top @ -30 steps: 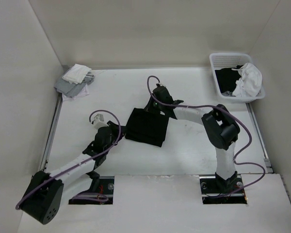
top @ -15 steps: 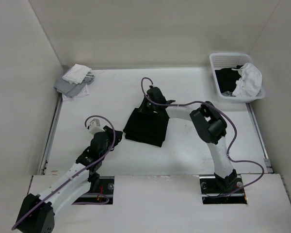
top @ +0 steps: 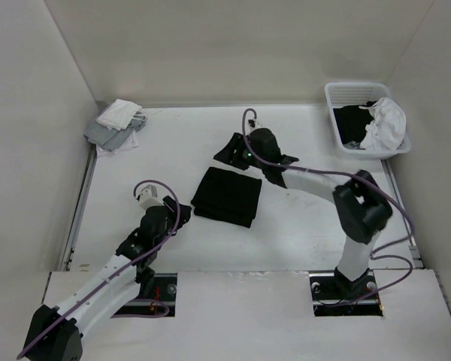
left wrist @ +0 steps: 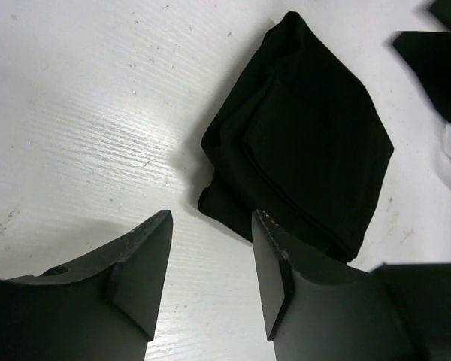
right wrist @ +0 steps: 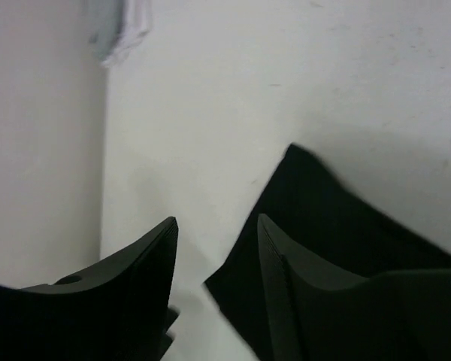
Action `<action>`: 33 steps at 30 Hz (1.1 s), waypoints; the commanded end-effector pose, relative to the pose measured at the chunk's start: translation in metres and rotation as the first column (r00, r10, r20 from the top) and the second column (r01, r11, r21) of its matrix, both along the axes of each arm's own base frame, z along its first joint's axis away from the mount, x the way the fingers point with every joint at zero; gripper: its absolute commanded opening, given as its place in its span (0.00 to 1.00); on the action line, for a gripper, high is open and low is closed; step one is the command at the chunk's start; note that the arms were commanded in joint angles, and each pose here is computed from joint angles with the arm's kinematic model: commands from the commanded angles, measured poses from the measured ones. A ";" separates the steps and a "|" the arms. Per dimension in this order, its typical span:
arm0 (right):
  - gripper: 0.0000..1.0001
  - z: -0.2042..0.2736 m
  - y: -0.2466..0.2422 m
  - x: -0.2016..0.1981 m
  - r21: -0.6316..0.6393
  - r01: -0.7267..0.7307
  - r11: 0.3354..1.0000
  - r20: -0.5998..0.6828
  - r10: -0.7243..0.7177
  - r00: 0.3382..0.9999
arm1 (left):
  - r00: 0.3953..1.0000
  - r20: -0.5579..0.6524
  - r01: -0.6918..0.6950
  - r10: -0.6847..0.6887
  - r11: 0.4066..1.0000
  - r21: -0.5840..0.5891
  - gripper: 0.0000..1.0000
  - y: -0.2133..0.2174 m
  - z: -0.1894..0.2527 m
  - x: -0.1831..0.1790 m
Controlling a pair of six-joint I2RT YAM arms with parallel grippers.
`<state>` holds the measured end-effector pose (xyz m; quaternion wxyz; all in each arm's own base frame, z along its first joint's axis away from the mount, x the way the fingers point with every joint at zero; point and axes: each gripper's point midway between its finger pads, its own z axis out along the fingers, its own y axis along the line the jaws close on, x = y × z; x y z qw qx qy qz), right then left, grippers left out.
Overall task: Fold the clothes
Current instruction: Fold the tank top
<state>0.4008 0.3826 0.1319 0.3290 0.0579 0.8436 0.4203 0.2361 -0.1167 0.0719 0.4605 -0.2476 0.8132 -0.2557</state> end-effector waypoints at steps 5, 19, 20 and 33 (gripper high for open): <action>0.63 0.112 -0.076 -0.035 0.134 0.053 0.990 0.328 -0.095 0.940 | 0.996 0.080 0.041 -0.046 0.997 0.067 0.47 -0.006 0.042 0.015; 0.73 0.039 -0.245 -0.068 0.066 0.510 0.857 0.380 -0.494 0.782 | 0.996 0.091 0.010 -0.022 0.992 0.127 0.50 0.005 0.063 0.031; 0.73 0.034 -0.252 -0.069 0.068 0.537 0.841 0.377 -0.520 0.766 | 0.996 0.089 -0.001 -0.010 0.992 0.130 0.50 0.009 0.062 0.031; 0.75 0.030 -0.257 -0.067 0.090 0.536 0.840 0.341 -0.531 0.775 | 0.990 -0.026 -0.133 0.140 0.977 0.168 0.50 0.056 0.026 0.027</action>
